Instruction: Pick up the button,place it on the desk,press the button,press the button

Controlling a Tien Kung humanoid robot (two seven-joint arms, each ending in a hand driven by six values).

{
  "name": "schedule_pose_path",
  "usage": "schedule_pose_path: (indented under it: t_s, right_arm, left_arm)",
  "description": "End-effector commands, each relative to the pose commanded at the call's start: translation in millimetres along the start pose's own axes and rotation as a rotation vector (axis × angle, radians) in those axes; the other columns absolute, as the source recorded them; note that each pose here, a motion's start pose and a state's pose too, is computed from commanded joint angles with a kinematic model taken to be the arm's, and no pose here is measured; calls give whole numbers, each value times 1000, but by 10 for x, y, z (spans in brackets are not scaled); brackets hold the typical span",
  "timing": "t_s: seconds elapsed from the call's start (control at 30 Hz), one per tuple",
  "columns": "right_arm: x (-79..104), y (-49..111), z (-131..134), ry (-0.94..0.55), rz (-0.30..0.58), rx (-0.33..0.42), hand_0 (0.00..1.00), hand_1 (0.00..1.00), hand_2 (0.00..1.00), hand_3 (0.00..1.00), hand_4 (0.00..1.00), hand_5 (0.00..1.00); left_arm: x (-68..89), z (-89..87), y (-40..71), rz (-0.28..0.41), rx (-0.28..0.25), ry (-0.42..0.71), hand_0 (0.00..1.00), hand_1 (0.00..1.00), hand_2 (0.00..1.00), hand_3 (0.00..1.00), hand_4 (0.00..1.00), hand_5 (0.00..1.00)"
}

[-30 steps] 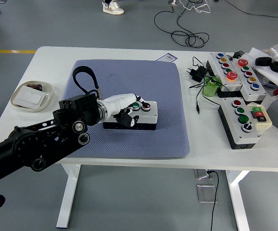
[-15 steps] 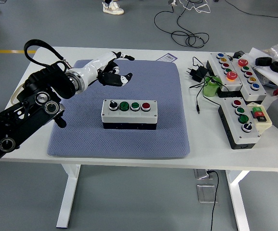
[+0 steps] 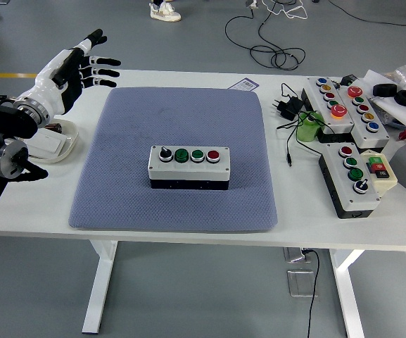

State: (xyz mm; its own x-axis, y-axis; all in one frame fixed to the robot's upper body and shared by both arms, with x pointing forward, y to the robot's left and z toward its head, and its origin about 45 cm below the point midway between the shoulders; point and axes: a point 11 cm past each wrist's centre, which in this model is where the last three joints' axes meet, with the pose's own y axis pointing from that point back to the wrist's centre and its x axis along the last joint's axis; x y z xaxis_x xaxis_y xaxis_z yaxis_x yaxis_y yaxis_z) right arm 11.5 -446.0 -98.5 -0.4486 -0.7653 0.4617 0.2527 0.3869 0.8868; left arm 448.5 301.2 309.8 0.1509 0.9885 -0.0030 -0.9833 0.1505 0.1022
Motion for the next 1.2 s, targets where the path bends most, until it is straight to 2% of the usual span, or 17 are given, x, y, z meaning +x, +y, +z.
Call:
schedule_pose_path:
  t_s: [0.1,0.2,0.4,0.57,0.83,1.2]
  right_arm:
    - [-6,0,5,-1,-1,-2,642,507,547,590,242,368]
    - [-10,-1,11,0,-2,-3,642,507,547,591,242,368]
    - [-20,-5,36,-8,-4,-10,642,507,547,591,242,368]
    - [-29,-6,48,-12,-6,-13,642,507,547,590,241,369]
    - [-42,-3,47,-12,-9,-13,642,507,547,590,241,368]
    - [-59,-15,102,-38,-19,-24,641,508,547,591,241,368]
  left_arm:
    - [215,-81,92,42,-20,53,775,817,842,866,730,998]
    - [347,-138,165,71,-32,75,792,835,852,851,732,998]
    - [526,-317,329,92,-8,16,814,853,860,845,727,998]
    - [535,-385,398,75,-2,-12,823,866,868,845,735,998]
    - [573,-348,475,71,-31,-9,837,874,872,856,745,998]
    - [602,-480,572,61,0,-4,851,888,887,879,755,998]
